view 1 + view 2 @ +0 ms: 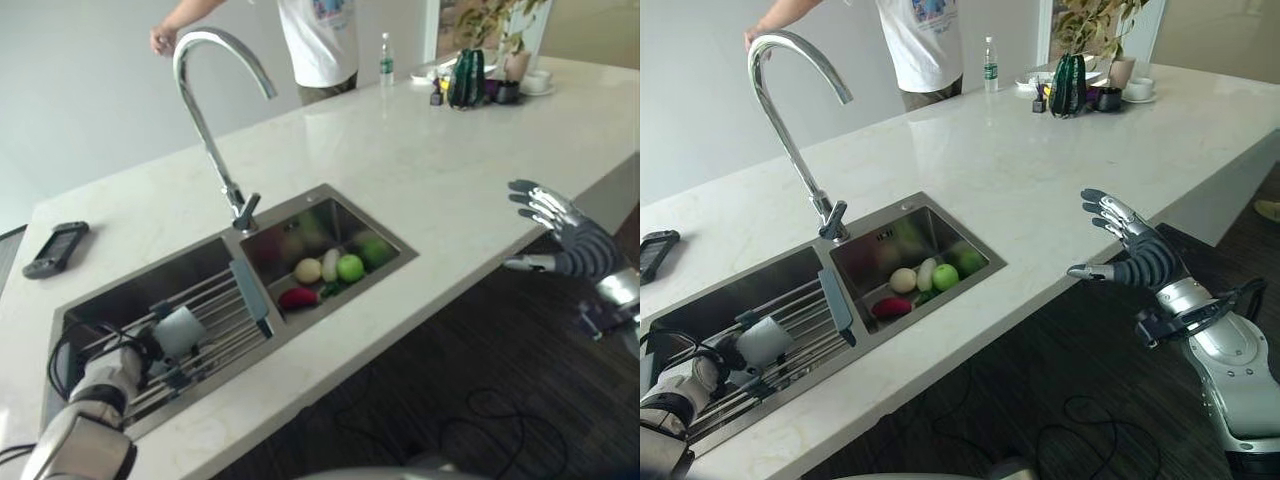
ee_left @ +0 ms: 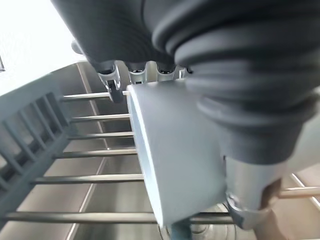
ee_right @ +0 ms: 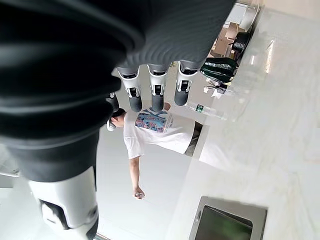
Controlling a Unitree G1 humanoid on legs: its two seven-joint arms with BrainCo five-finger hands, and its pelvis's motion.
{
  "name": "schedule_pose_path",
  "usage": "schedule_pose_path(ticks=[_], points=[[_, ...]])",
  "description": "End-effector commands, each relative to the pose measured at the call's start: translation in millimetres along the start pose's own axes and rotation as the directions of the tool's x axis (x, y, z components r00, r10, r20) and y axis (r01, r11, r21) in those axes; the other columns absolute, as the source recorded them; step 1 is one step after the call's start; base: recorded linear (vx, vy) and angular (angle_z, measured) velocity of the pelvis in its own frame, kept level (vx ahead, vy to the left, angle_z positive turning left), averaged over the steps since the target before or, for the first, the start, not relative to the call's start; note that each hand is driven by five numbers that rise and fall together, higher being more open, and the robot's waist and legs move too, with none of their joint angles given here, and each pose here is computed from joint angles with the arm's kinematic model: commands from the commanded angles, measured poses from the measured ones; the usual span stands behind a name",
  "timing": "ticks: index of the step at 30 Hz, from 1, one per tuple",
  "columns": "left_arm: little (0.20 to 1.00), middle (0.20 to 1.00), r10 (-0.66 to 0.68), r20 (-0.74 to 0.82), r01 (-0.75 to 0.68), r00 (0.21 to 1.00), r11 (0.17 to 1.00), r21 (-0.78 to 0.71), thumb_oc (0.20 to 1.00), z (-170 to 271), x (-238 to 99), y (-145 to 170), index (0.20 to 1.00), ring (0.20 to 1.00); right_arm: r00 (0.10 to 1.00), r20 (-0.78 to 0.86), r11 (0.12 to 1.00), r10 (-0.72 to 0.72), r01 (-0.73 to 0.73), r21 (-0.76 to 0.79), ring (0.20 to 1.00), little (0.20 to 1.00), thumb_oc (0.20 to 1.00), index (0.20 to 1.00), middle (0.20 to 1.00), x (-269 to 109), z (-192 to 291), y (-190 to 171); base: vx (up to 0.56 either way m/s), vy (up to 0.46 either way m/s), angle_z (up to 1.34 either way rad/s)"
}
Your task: Place the dishes in the dishwasher.
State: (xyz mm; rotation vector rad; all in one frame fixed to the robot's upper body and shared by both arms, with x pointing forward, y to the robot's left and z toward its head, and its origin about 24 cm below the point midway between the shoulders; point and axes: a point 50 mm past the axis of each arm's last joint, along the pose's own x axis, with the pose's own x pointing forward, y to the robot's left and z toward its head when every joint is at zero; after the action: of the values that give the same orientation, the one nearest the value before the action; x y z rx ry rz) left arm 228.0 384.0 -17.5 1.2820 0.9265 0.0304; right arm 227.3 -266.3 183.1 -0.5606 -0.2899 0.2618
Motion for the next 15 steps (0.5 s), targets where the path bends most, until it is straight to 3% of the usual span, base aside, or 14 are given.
schedule_pose_path(ticks=[1,4,5,6,7,8,15], points=[[1.0,1.0,0.085,-0.056,-0.089,0.995,0.994,-0.07,1.0,-10.8,0.7,30.8,1.0,1.0,0.993,0.117,1.0,-0.022,0.024,-0.018,1.0,1.0,1.0,1.0,1.0,7.1,19.1,-12.3,0.01,0.011,-0.05],[1.0,1.0,0.038,-0.078,-0.044,0.996,0.996,-0.075,1.0,-14.2,0.9,24.5,1.0,1.0,0.993,0.117,1.0,-0.016,0.018,-0.023,1.0,1.0,1.0,1.0,1.0,7.6,20.1,-13.1,0.0,0.016,-0.05],[0.918,0.918,0.016,-0.082,-0.022,0.996,0.997,-0.072,0.918,-14.3,1.1,20.2,0.918,0.918,0.993,0.116,1.0,-0.015,0.017,-0.024,1.0,1.0,1.0,1.0,1.0,7.8,20.6,-13.4,0.0,0.008,-0.06],[0.561,0.561,-0.007,-0.083,0.003,0.997,0.998,-0.056,0.561,-14.6,1.0,16.3,0.561,0.561,0.993,0.118,1.0,-0.014,0.017,-0.024,1.0,1.0,1.0,1.0,1.0,7.7,21.1,-13.6,0.0,0.006,-0.09],[0.354,0.354,-0.028,-0.079,0.024,0.996,0.998,-0.052,0.354,-14.0,1.1,11.7,0.354,0.354,0.993,0.12,1.0,-0.012,0.015,-0.024,1.0,1.0,1.0,1.0,1.0,8.3,21.9,-13.8,-0.01,0.005,-0.11],[0.2,0.2,-0.039,-0.077,0.036,0.996,0.998,-0.047,0.2,-13.9,1.0,10.1,0.2,0.2,0.993,0.121,1.0,-0.012,0.014,-0.024,1.0,1.0,1.0,1.0,1.0,8.3,22.8,-14.2,-0.01,0.008,-0.09],[0.2,0.2,-0.06,-0.044,0.061,0.997,0.998,0.013,0.2,-7.9,0.0,-3.6,0.2,0.2,0.993,0.12,1.0,-0.006,0.007,-0.014,1.0,1.0,1.0,1.0,1.0,7.7,21.7,-9.2,0.0,0.003,-0.01]])
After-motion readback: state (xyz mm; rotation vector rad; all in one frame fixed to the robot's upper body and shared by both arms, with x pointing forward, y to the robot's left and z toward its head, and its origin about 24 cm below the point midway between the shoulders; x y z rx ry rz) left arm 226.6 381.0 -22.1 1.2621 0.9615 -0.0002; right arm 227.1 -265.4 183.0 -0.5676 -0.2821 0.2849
